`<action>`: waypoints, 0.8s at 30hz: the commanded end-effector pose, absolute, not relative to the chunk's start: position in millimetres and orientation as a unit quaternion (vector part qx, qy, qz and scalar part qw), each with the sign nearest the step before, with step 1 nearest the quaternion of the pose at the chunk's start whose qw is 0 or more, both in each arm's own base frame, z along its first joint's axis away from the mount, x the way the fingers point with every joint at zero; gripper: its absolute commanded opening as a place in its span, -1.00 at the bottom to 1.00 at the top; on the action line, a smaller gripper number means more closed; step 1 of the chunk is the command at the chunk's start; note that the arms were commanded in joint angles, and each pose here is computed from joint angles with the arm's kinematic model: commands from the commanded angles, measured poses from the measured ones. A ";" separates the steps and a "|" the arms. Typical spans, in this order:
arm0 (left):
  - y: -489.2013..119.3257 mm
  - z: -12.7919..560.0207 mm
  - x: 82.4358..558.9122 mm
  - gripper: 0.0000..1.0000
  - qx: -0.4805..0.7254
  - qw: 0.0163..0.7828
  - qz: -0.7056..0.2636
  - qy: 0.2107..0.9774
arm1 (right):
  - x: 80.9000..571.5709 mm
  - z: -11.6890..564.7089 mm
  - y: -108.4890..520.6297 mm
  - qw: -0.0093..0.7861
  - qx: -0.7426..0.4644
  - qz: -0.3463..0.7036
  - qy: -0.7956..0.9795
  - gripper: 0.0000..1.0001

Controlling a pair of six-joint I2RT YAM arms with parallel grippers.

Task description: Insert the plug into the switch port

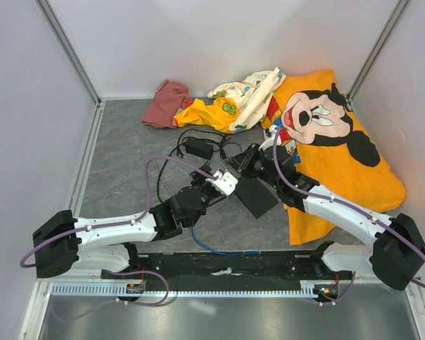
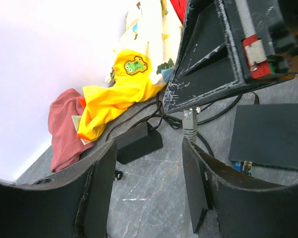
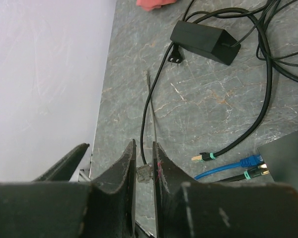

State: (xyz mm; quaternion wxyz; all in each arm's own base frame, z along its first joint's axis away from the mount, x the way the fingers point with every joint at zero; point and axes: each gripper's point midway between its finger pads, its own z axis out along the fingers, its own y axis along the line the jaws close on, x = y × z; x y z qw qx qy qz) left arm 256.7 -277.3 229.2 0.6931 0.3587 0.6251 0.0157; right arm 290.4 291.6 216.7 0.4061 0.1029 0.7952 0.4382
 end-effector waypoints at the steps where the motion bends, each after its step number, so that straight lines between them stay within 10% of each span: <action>1: -286.7 235.9 256.2 0.23 0.337 0.713 -0.003 0.615 | 298.3 246.5 289.1 0.426 0.131 0.450 0.774 -1.00; 18: -307.0 212.3 269.1 0.22 0.316 0.713 0.010 0.626 | 299.4 253.0 284.2 0.427 0.158 0.452 0.767 -1.00; 24: -310.4 225.0 277.4 -0.52 0.296 0.728 0.028 0.618 | 297.9 250.0 281.7 0.425 0.164 0.453 0.767 -1.00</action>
